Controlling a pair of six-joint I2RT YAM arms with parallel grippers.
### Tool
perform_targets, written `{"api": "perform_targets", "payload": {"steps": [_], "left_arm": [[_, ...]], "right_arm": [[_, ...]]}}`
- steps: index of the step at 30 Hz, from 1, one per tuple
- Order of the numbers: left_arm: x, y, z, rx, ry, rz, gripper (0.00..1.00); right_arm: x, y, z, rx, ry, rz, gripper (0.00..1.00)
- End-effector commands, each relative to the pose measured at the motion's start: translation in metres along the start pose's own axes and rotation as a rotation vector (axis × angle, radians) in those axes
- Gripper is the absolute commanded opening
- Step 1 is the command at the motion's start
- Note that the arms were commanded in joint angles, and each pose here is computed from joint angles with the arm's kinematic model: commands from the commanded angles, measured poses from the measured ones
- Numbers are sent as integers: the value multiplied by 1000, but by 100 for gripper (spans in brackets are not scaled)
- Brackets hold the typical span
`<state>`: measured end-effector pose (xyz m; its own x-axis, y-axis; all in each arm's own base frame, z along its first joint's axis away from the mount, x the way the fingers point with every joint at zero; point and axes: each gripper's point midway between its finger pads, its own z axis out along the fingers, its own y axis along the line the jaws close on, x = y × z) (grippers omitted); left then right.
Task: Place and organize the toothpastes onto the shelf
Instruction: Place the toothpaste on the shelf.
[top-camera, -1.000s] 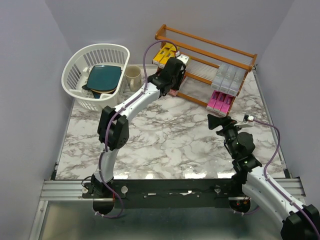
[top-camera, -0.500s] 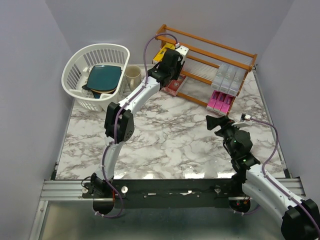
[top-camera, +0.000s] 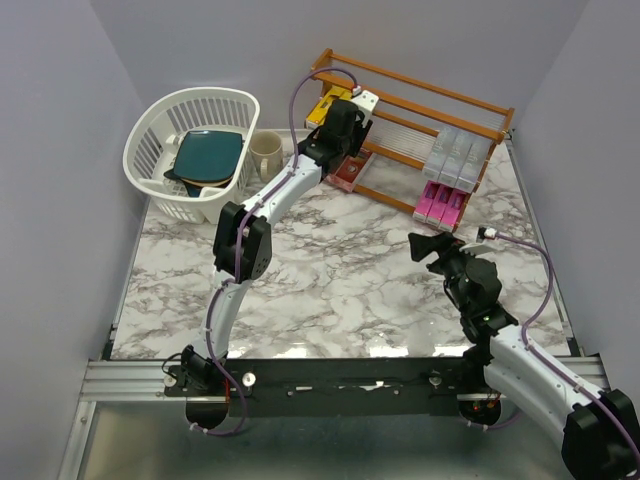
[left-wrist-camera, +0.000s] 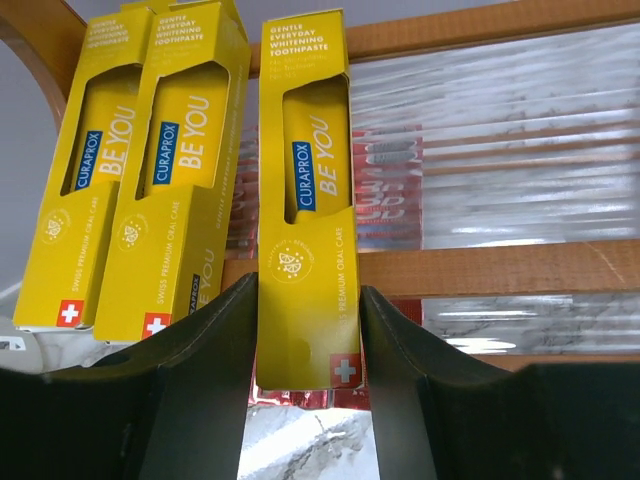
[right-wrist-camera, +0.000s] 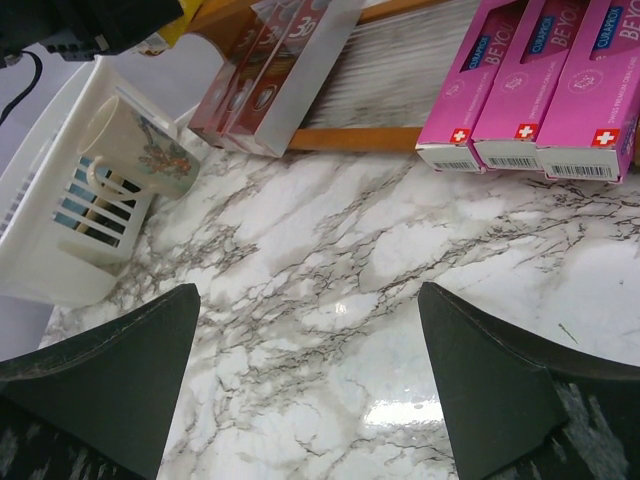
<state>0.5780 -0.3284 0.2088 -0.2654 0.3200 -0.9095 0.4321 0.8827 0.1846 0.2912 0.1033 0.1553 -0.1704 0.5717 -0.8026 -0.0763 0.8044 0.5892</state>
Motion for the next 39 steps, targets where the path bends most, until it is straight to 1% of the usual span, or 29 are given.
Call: {"api": "perform_targets", "payload": {"steps": [1, 2, 6, 9, 11, 12, 13, 19, 21, 24, 25, 27, 28, 29, 32, 36, 39], "left_arm": [[-20, 14, -1, -61, -85, 14, 56], [-23, 15, -2, -65, -92, 14, 56], [-26, 16, -1, -67, -103, 33, 49], [-24, 15, 0, -58, -105, 36, 45], [-26, 14, -2, -55, -118, 30, 43], [-33, 14, -8, -49, -137, 23, 42], [-29, 12, -7, -45, -144, 19, 42], [-45, 9, -17, -19, -232, 4, 41], [-47, 10, -17, -17, -238, 8, 41], [-44, 8, -9, -15, -227, 16, 41], [-50, 10, -9, -20, -232, 16, 41], [-42, 9, -1, -18, -215, 22, 41], [-49, 12, 0, -24, -230, 20, 41], [-44, 13, 2, -28, -208, 22, 41], [-38, 16, 10, -33, -193, 25, 42], [-31, 18, 16, -39, -178, 34, 47], [-22, 17, 19, -32, -159, 35, 47]], "right_arm": [[-9, 11, 2, -36, -19, 10, 99], [-8, 11, 2, -34, -16, 8, 99], [-8, 13, 3, -41, -11, 8, 99], [-6, 13, 4, -41, 0, 4, 99], [-6, 13, 4, -43, 2, 3, 99], [-5, 14, 4, -44, 3, 4, 99], [-6, 14, 4, -45, 2, 3, 99], [-6, 14, 4, -47, 2, 5, 99], [-6, 15, 4, -47, 1, 5, 99], [-6, 14, 4, -45, 2, 3, 99], [-6, 14, 4, -45, 2, 3, 99], [-6, 15, 4, -49, 2, 3, 99], [-5, 15, 4, -49, 4, 4, 99], [-6, 14, 4, -48, 3, 5, 99], [-5, 15, 5, -51, 7, 4, 99], [-4, 15, 5, -51, 9, 4, 99], [-2, 14, 6, -51, 15, 3, 99]]}}
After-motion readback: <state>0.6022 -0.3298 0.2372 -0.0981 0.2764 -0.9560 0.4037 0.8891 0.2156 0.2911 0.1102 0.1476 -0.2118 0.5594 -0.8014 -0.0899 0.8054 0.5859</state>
